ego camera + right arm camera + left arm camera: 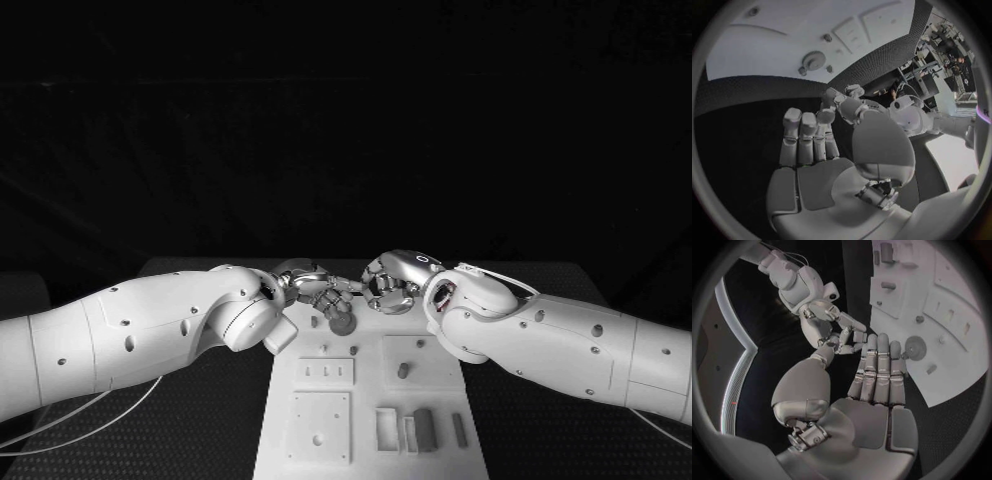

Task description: Assemble the parts on the task board

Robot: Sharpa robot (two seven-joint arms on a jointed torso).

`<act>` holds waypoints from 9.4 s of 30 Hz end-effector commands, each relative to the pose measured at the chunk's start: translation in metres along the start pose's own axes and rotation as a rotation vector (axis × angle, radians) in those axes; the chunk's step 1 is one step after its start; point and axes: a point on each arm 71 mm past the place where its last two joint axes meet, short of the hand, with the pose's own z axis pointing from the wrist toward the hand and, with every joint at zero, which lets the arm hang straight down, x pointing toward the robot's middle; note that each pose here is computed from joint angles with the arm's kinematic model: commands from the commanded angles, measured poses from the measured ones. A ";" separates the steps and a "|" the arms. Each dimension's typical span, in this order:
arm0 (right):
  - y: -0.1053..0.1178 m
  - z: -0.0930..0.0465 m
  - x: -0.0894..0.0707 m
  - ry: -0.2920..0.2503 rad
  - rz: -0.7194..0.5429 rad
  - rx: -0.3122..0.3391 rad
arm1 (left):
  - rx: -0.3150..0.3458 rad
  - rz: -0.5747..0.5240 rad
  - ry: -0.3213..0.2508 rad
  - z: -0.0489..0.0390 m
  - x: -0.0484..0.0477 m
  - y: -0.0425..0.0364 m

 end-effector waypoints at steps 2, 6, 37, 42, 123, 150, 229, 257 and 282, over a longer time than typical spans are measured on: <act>0.003 0.001 -0.001 -0.019 -0.009 0.000 | -0.024 -0.010 -0.012 0.0007 0.0010 0.0000; 0.007 0.002 0.000 -0.018 -0.004 -0.007 | -0.036 -0.007 0.005 0.0007 0.0028 0.0006; 0.030 0.004 0.005 -0.008 0.014 -0.058 | -0.029 -0.029 0.036 0.0022 0.0085 -0.0020; 0.031 0.006 0.007 0.000 0.017 -0.059 | -0.024 -0.033 0.045 0.0024 0.0098 -0.0028; 0.026 0.006 0.023 0.046 0.034 -0.045 | -0.052 -0.069 0.092 0.0023 0.0076 0.0031; 0.020 0.004 0.023 0.037 0.052 -0.031 | -0.090 -0.068 0.081 0.0026 0.0046 0.0077; 0.031 0.006 0.027 0.050 0.035 -0.058 | -0.196 -0.037 0.085 0.0045 0.0092 0.0153; 0.034 0.006 0.028 0.062 0.023 -0.063 | -0.213 -0.012 0.072 0.0069 0.0106 0.0148; 0.025 0.006 0.027 0.063 0.016 -0.042 | -0.198 -0.009 0.099 0.0053 0.0097 0.0167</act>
